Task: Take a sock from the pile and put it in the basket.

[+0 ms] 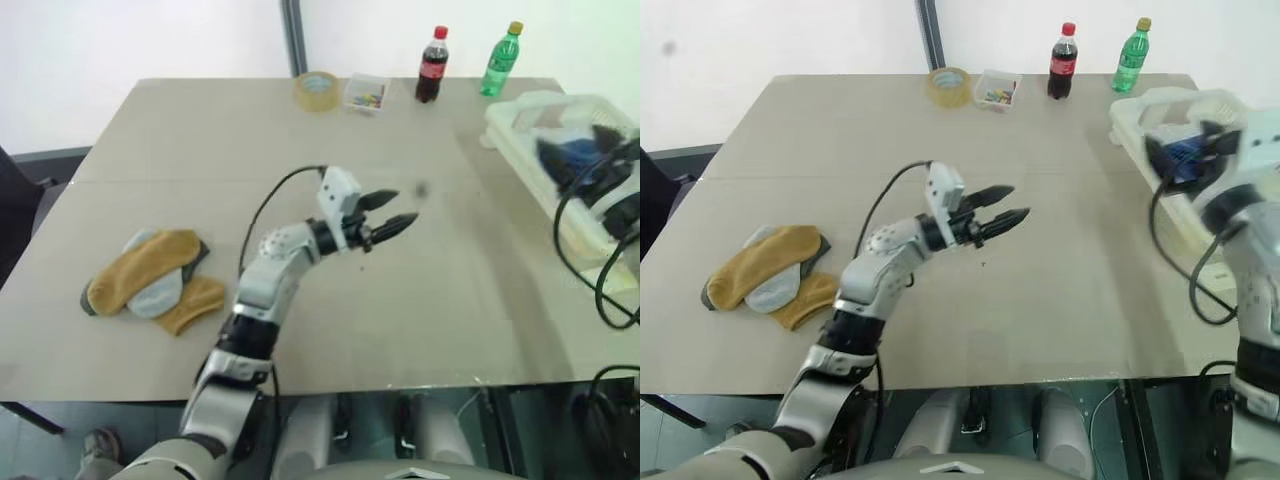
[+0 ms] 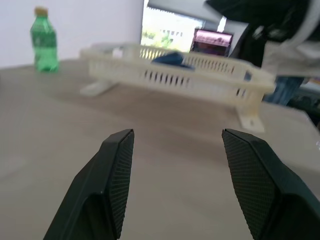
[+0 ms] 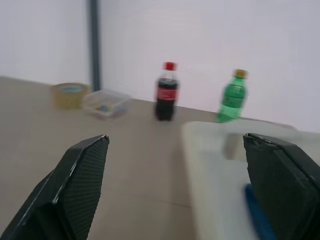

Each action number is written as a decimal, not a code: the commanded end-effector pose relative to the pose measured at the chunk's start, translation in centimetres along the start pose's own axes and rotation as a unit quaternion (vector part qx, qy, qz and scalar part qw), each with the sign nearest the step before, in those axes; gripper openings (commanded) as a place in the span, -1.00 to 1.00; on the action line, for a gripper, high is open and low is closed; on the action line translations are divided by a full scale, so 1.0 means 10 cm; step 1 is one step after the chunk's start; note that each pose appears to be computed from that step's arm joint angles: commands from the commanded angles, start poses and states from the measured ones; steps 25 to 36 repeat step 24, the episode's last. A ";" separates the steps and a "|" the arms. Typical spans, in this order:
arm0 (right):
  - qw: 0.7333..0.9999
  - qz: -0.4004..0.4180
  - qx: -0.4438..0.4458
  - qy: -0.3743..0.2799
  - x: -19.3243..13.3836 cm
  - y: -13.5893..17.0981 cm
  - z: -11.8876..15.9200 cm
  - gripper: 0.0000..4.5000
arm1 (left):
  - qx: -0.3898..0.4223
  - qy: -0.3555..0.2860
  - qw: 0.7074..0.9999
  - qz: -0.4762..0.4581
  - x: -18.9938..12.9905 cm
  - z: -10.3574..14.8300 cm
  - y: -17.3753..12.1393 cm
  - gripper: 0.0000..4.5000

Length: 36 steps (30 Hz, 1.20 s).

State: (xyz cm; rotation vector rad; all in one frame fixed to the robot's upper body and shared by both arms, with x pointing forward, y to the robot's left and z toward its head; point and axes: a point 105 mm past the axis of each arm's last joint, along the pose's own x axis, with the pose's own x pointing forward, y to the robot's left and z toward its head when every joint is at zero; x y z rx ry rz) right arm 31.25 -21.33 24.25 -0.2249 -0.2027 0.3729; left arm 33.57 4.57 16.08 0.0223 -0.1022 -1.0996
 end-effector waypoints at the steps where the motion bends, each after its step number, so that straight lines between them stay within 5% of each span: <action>1: 0.996 0.084 -0.018 0.027 -0.14 0.46 -0.10 0.97 | 0.022 -0.006 0.999 0.033 -0.31 0.12 0.02 0.33; 6: 0.989 0.116 -0.017 0.086 -0.38 0.65 -0.41 0.97 | 0.020 0.026 0.995 0.098 -0.87 0.09 -0.10 0.33; 17: 0.969 0.155 -0.015 0.194 -0.92 0.52 -0.86 0.97 | -0.008 0.151 0.970 0.190 -1.99 -0.11 -0.43 0.33; 36: 0.955 0.179 -0.010 0.237 -1.18 0.50 -0.98 0.97 | -0.023 0.164 0.967 0.192 -2.13 -0.15 -0.50 0.33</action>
